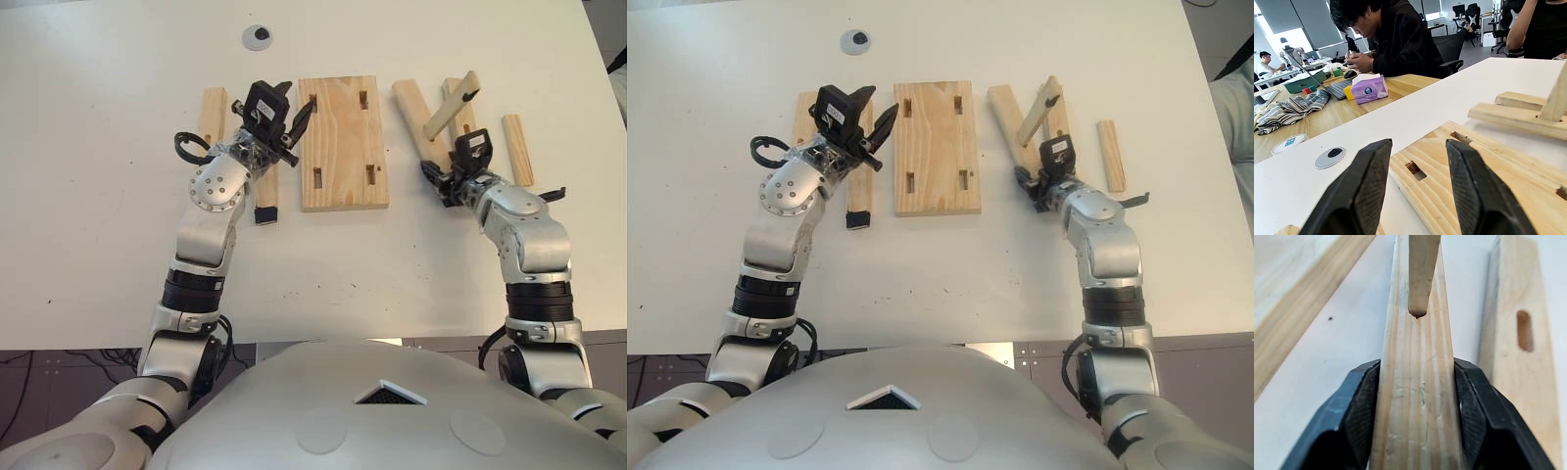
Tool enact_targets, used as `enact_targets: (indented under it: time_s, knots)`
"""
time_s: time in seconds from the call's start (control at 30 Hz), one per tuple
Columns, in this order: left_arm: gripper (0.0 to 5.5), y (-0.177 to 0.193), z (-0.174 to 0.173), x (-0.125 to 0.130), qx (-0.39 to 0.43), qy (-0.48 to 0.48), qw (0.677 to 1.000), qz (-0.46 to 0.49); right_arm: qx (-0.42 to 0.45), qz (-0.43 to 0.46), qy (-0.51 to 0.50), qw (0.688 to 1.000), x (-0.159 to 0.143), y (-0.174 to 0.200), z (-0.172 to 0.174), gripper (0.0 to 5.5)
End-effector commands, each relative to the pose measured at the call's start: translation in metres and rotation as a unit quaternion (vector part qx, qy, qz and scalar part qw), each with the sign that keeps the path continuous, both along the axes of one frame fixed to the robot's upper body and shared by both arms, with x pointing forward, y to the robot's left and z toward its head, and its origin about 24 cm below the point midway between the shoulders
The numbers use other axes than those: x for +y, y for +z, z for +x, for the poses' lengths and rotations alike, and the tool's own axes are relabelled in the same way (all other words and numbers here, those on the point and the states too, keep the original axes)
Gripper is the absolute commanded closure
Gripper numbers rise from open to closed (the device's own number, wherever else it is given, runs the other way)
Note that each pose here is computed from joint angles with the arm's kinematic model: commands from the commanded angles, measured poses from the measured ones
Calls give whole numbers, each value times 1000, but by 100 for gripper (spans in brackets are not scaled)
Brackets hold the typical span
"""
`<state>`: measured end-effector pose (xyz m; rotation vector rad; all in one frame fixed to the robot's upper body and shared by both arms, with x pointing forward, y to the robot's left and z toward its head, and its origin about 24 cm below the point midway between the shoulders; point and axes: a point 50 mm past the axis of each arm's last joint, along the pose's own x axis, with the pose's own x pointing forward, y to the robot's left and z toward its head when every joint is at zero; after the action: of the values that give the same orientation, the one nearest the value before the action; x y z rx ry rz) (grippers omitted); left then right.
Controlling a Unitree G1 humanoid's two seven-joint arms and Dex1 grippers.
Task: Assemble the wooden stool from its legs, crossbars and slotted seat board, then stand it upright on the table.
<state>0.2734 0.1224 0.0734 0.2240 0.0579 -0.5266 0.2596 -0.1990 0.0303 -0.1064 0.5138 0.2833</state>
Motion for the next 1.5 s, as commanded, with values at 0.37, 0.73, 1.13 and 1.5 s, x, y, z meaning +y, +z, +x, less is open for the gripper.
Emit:
enact_targets:
  time_s: [0.37, 0.73, 1.13, 1.5]
  knots:
    - [350, 50, 11, 25, -2, -25, 944, -328, -107, 163, 263, 945, 51, 101, 29, 344]
    - [350, 61, -13, 14, -12, -180, 917, -354, -73, 227, 400, 885, 51, 140, 21, 344]
    - [350, 66, -23, 7, -7, -247, 889, -385, -45, 252, 473, 843, 54, 148, 2, 344]
    - [326, 69, -34, 9, 3, -291, 856, -428, -16, 280, 505, 816, 49, 154, -7, 344]
